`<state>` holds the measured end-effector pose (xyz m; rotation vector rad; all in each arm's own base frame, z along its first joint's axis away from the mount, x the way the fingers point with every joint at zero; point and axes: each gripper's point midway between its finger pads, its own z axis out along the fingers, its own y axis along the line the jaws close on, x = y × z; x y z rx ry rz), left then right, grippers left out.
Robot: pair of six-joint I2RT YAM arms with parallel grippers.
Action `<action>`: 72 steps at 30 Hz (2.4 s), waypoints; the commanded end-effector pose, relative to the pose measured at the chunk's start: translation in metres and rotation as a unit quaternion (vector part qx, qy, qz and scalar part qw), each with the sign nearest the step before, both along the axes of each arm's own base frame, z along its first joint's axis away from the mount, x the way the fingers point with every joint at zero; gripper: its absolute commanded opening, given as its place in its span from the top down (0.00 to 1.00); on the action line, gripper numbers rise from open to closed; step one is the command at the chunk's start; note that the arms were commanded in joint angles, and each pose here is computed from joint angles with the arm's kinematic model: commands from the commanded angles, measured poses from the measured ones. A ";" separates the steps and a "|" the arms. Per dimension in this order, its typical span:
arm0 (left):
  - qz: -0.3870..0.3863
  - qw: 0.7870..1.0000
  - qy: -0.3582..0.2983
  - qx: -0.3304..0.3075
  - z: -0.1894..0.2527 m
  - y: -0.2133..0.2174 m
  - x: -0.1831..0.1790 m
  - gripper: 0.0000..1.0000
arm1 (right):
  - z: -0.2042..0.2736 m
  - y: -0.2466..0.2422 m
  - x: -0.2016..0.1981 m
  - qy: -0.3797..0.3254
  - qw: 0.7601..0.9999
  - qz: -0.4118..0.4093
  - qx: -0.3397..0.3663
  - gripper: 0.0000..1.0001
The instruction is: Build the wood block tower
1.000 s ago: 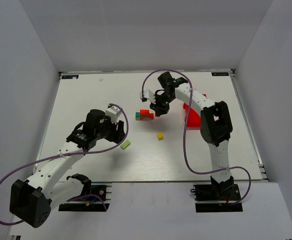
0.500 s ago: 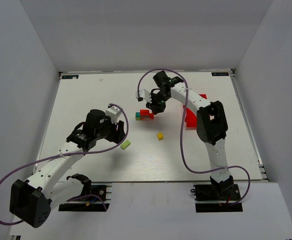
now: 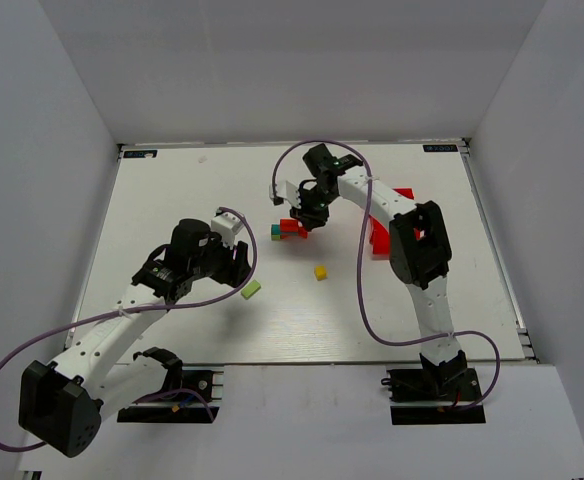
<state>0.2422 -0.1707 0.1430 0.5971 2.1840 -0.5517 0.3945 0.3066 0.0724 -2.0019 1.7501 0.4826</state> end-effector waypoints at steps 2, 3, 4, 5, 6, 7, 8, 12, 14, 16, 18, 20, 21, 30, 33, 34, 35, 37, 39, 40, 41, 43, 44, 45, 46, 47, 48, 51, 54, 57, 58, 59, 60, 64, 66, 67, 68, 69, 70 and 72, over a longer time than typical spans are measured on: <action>-0.010 1.000 -0.018 -0.012 0.009 -0.004 -0.001 0.33 | 0.006 0.007 0.003 -0.004 1.000 0.002 0.005 0.94; -0.010 1.000 -0.018 -0.012 0.009 -0.004 -0.001 0.33 | 0.004 0.008 0.002 -0.001 1.000 0.002 0.006 0.94; -0.010 1.000 -0.018 -0.012 0.009 -0.004 -0.001 0.33 | 0.004 0.009 0.003 -0.003 1.000 0.003 0.005 0.94; -0.011 1.000 -0.022 -0.014 0.010 -0.005 0.001 0.33 | 0.005 0.009 0.003 -0.002 1.000 0.002 0.006 0.94; -0.011 1.000 -0.022 -0.014 0.010 -0.005 0.001 0.33 | 0.004 0.010 0.002 -0.001 1.000 0.004 0.005 0.94; -0.011 1.000 -0.022 -0.014 0.010 -0.005 0.001 0.33 | 0.005 0.009 0.003 -0.004 1.000 0.002 0.007 0.94; -0.011 1.000 -0.022 -0.014 0.010 -0.005 0.001 0.33 | 0.004 0.011 0.002 -0.002 1.000 0.004 0.007 0.94; -0.010 1.000 -0.018 -0.012 0.007 -0.004 -0.001 0.33 | 0.003 0.010 0.003 -0.001 1.000 0.001 0.007 0.94; -0.010 1.000 -0.018 -0.012 0.006 -0.004 -0.001 0.33 | 0.004 0.012 0.003 -0.002 1.000 0.002 0.010 0.94; -0.010 1.000 -0.018 -0.012 0.006 -0.004 -0.001 0.33 | 0.005 0.011 0.004 -0.004 1.000 0.000 0.010 0.94; -0.010 1.000 -0.018 -0.012 0.006 -0.004 -0.001 0.33 | 0.004 0.011 0.004 -0.002 1.000 -0.002 0.010 0.93; -0.010 1.000 -0.018 -0.012 0.006 -0.004 -0.001 0.33 | 0.002 0.013 0.005 -0.003 1.000 0.000 0.010 0.93; -0.010 1.000 -0.018 -0.012 0.006 -0.004 -0.001 0.33 | 0.003 0.012 0.005 -0.004 1.000 -0.002 0.011 0.93; -0.010 1.000 -0.018 -0.012 0.006 -0.004 -0.001 0.33 | 0.003 0.013 0.005 -0.002 1.000 -0.002 0.014 0.93; -0.010 1.000 -0.018 -0.012 0.006 -0.004 -0.001 0.33 | 0.004 0.014 0.005 -0.002 1.000 -0.003 0.015 0.92; -0.010 1.000 -0.018 -0.012 0.006 -0.004 -0.001 0.33 | 0.004 0.014 0.004 0.001 1.000 -0.002 0.017 0.92; -0.010 1.000 -0.018 -0.012 0.006 -0.004 -0.001 0.33 | 0.000 0.014 0.003 0.004 1.000 -0.002 0.015 0.92; -0.010 1.000 -0.018 -0.012 0.006 -0.004 -0.001 0.33 | 0.001 0.014 0.003 0.004 1.000 -0.002 0.016 0.92; -0.010 1.000 -0.018 -0.012 0.006 -0.004 -0.001 0.33 | 0.004 0.016 0.005 -0.001 1.000 -0.002 0.021 0.92; -0.010 1.000 -0.018 -0.012 0.006 -0.004 -0.001 0.33 | 0.002 0.015 0.004 0.003 1.000 -0.004 0.020 0.92; -0.010 1.000 -0.018 -0.012 0.006 -0.004 -0.001 0.33 | 0.003 0.017 0.004 0.002 1.000 -0.003 0.021 0.92; -0.010 1.000 -0.018 -0.012 0.006 -0.004 -0.001 0.33 | 0.002 0.016 0.005 0.003 1.000 -0.005 0.022 0.92; -0.010 1.000 -0.018 -0.012 0.006 -0.004 -0.001 0.33 | 0.002 0.017 0.004 0.003 1.000 -0.004 0.022 0.92; -0.010 1.000 -0.018 -0.012 0.006 -0.004 -0.001 0.33 | 0.003 0.016 0.006 0.000 1.000 -0.005 0.022 0.92; -0.010 1.000 -0.018 -0.012 0.006 -0.004 -0.001 0.33 | 0.002 0.017 0.006 0.000 1.000 -0.006 0.023 0.92; -0.010 1.000 -0.018 -0.012 0.006 -0.004 -0.001 0.33 | 0.002 0.017 0.006 0.000 1.000 -0.007 0.023 0.92; -0.010 1.000 -0.018 -0.012 0.006 -0.004 -0.001 0.33 | 0.001 0.017 0.006 0.001 1.000 -0.007 0.023 0.92; -0.010 1.000 -0.018 -0.012 0.006 -0.004 -0.001 0.33 | 0.001 0.018 0.006 0.001 1.000 -0.008 0.023 0.92; -0.010 1.000 -0.018 -0.012 0.006 -0.004 -0.001 0.33 | 0.002 0.018 0.007 0.000 1.000 -0.010 0.024 0.90; -0.010 1.000 -0.018 -0.012 0.006 -0.004 -0.001 0.33 | 0.001 0.018 0.006 0.001 1.000 -0.011 0.024 0.90; -0.010 1.000 -0.018 -0.012 0.006 -0.004 -0.001 0.33 | 0.001 0.019 0.006 0.000 1.000 -0.010 0.026 0.90; -0.010 1.000 -0.018 -0.012 0.006 -0.004 -0.001 0.33 | 0.001 0.019 0.007 -0.001 1.000 -0.010 0.025 0.90; -0.010 1.000 -0.018 -0.012 0.006 -0.004 -0.001 0.33 | 0.001 0.018 0.007 0.000 1.000 -0.012 0.025 0.90; -0.010 1.000 -0.018 -0.012 0.006 -0.004 -0.001 0.33 | -0.001 0.018 0.006 0.001 1.000 -0.011 0.025 0.89; -0.010 1.000 -0.018 -0.012 0.006 -0.004 -0.001 0.33 | 0.000 0.019 0.007 0.001 1.000 -0.012 0.026 0.89; -0.010 1.000 -0.018 -0.012 0.006 -0.004 -0.001 0.33 | -0.001 0.019 0.006 0.002 1.000 -0.011 0.025 0.89; -0.010 1.000 -0.018 -0.012 0.006 -0.004 -0.001 0.33 | -0.001 0.019 0.006 0.001 1.000 -0.011 0.025 0.89; -0.010 1.000 -0.018 -0.012 0.006 -0.004 -0.001 0.33 | -0.002 0.018 0.007 0.002 1.000 -0.013 0.024 0.88; -0.010 1.000 -0.018 -0.012 0.006 -0.004 -0.001 0.33 | -0.001 0.019 0.005 0.003 1.000 -0.011 0.025 0.88; -0.010 1.000 -0.018 -0.012 0.006 -0.004 -0.001 0.33 | -0.004 0.018 0.005 0.005 1.000 -0.012 0.023 0.88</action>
